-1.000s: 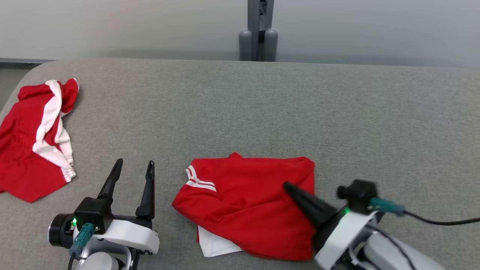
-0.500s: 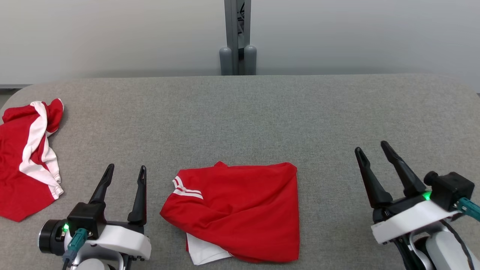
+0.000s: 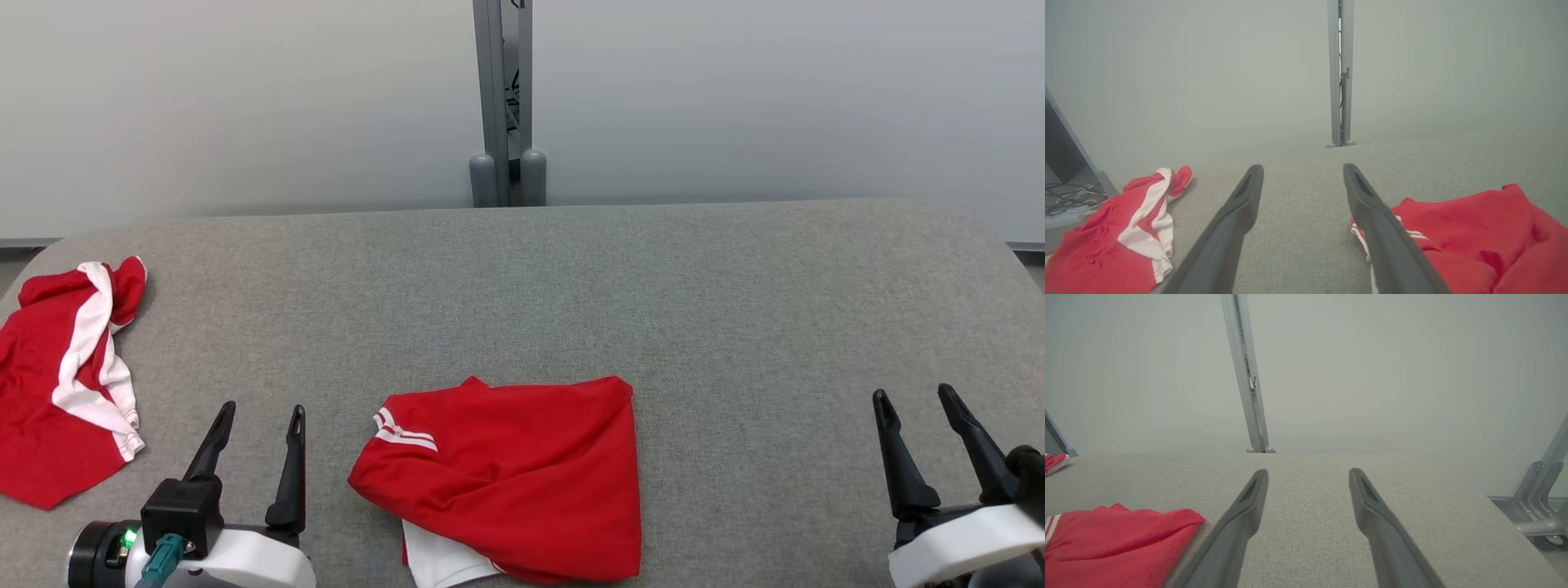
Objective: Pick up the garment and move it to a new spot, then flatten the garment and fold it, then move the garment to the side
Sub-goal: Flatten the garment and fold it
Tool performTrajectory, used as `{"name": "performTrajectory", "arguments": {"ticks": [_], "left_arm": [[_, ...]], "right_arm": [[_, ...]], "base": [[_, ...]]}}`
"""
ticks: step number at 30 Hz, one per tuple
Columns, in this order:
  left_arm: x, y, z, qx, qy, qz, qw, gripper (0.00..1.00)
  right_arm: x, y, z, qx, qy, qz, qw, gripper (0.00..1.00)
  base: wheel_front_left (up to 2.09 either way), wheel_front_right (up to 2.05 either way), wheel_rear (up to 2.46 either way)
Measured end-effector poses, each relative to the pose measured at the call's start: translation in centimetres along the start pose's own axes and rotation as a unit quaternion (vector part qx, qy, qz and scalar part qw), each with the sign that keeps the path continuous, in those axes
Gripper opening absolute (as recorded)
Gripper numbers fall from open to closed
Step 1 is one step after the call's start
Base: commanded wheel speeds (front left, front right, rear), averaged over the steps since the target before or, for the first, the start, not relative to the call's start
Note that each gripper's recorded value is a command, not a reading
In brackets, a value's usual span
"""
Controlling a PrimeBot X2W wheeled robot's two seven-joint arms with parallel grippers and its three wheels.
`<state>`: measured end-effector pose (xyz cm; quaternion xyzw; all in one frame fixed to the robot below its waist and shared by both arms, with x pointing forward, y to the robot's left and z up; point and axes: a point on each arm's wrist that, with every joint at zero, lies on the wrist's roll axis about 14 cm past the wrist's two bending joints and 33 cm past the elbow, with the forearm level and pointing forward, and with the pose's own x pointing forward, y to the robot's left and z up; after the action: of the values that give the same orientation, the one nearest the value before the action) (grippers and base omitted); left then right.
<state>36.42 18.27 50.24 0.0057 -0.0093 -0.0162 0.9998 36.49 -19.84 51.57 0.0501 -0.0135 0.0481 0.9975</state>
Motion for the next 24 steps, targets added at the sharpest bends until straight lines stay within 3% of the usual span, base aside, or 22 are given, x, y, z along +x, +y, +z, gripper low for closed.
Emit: {"name": "performTrajectory", "arguments": {"ticks": [23,24], "left_arm": [[-0.60,0.17,0.33,0.003,0.001,0.004,1.000,1.00],[-0.62,0.18,0.32,0.002,0.001,0.004,1.000,1.00]], "right_arm": [[-0.49,0.21,0.03,0.001,0.009,-0.008,1.000,1.00],[-0.44,0.44,-0.09,0.002,0.012,-0.004,1.000,0.73]], "base": [[0.00,0.00,0.00],[0.00,0.00,0.00]]}}
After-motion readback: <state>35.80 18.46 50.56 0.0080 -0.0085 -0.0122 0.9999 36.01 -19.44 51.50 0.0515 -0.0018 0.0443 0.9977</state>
